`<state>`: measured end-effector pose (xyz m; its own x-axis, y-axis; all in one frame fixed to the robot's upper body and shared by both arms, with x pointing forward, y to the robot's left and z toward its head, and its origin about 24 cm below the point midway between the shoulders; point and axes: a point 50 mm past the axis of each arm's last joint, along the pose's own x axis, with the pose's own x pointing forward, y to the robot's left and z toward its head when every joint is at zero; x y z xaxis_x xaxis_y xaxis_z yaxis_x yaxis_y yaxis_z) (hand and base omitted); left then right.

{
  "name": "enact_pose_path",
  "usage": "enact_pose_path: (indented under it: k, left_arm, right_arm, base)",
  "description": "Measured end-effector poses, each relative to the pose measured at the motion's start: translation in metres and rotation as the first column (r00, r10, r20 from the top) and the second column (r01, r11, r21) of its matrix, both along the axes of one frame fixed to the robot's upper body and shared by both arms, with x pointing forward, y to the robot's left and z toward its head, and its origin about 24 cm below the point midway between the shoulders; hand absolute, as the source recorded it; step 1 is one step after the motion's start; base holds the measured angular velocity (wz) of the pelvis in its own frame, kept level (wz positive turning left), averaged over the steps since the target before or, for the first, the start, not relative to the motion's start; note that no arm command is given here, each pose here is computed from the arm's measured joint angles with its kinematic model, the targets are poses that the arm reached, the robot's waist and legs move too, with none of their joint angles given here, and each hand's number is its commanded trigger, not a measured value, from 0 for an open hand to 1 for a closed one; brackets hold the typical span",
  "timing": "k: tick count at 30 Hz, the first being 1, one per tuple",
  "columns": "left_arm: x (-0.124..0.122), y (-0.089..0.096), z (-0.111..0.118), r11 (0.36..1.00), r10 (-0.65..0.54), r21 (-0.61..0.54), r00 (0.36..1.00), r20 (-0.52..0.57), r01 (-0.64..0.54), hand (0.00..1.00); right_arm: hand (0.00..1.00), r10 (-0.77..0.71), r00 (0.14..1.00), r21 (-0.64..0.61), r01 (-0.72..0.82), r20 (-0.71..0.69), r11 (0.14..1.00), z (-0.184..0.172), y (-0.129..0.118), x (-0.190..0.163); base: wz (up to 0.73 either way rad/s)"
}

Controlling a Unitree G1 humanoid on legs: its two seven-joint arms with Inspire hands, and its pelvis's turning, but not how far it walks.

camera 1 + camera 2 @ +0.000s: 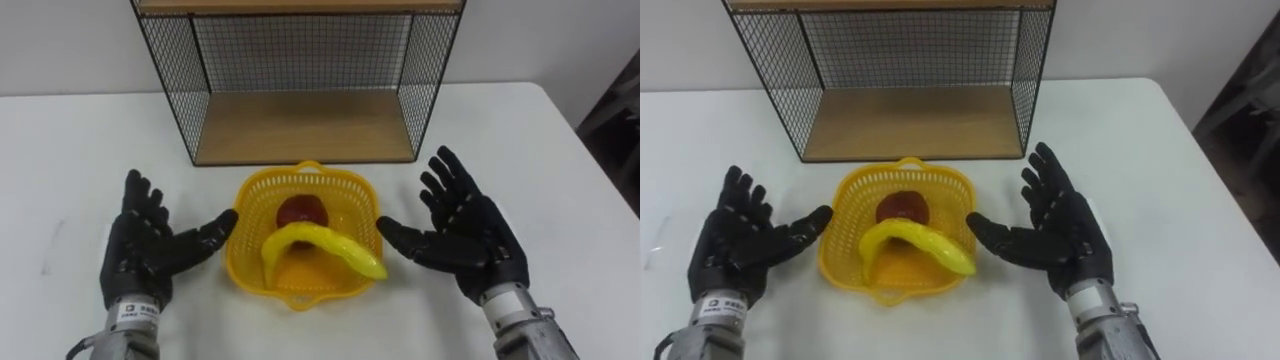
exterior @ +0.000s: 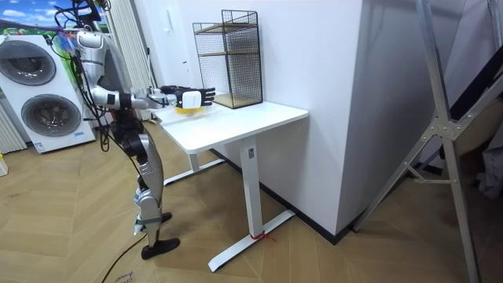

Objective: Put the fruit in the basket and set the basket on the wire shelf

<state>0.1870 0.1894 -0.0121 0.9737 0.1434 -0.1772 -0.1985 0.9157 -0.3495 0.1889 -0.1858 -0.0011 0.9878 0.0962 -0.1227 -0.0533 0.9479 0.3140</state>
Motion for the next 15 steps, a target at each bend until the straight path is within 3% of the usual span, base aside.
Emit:
enact_pose_path:
  k: [8,15]
  left_arm:
    - [0.0,-0.012,-0.001,0.983,-0.067,-0.17,0.997,0.035,0.072,0.0]
    - [-0.001,-0.015,-0.002,0.973,-0.116,-0.193,0.992,0.049,0.123,0.0]
  right_arm:
    - [0.0,0.019,1.0,0.145,-0.017,-0.015,0.989,-0.007,0.006,0.0]
    - [0.0,0.053,0.998,0.18,-0.05,-0.014,0.982,-0.012,0.012,-0.002]
  base:
    - [-0.06]
    - [-0.01]
